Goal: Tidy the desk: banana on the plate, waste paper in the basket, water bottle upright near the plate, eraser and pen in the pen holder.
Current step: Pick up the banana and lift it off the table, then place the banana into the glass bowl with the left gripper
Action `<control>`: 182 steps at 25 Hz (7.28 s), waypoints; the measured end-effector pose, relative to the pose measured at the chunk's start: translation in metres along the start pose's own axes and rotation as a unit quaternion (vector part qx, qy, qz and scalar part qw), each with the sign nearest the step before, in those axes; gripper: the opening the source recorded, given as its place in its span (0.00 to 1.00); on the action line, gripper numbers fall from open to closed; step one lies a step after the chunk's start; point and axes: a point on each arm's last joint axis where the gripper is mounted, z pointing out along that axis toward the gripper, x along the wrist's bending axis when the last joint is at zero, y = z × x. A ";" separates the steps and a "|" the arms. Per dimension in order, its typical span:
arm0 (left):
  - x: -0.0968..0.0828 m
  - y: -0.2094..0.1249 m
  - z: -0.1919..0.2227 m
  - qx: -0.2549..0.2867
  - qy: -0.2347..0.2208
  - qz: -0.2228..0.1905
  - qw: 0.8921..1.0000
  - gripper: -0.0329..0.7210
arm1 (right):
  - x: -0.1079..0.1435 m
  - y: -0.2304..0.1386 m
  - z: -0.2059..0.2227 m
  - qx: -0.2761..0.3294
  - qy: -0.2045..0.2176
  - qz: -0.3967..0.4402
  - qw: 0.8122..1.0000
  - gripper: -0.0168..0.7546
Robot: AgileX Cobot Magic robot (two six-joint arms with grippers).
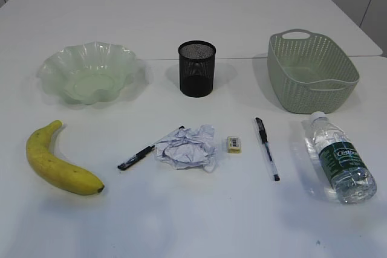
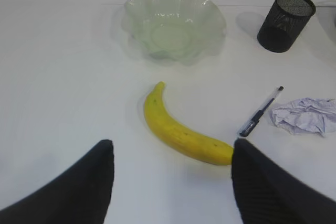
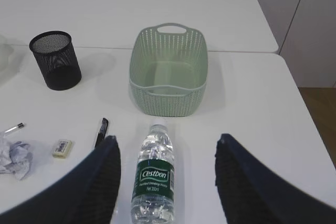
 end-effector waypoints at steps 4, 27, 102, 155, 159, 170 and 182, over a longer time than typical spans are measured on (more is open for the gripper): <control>-0.001 0.032 0.032 0.047 -0.005 -0.014 0.999 0.69 | 0.000 0.010 0.006 -0.010 0.000 -0.002 1.000 0.58; 0.017 0.022 0.218 0.261 0.033 -0.182 0.947 0.69 | 0.009 0.017 0.068 0.162 0.044 0.050 0.985 0.57; 0.004 -0.063 0.342 0.377 0.166 -0.253 0.875 0.40 | 0.013 0.020 0.098 0.189 0.060 0.069 0.978 0.57; 0.024 0.103 0.446 0.242 0.097 -0.332 0.906 0.40 | 0.013 0.016 0.096 0.216 0.063 0.066 0.972 0.57; 0.026 0.096 0.452 0.249 0.098 -0.337 0.903 0.40 | 0.013 0.015 0.095 0.218 0.063 0.066 0.972 0.57; 0.027 0.087 0.461 0.255 0.099 -0.341 0.899 0.42 | 0.014 0.014 0.095 0.228 0.064 0.065 0.969 0.57; 0.028 0.085 0.463 0.257 0.100 -0.341 0.899 0.45 | 0.014 0.014 0.095 0.228 0.065 0.065 0.969 0.57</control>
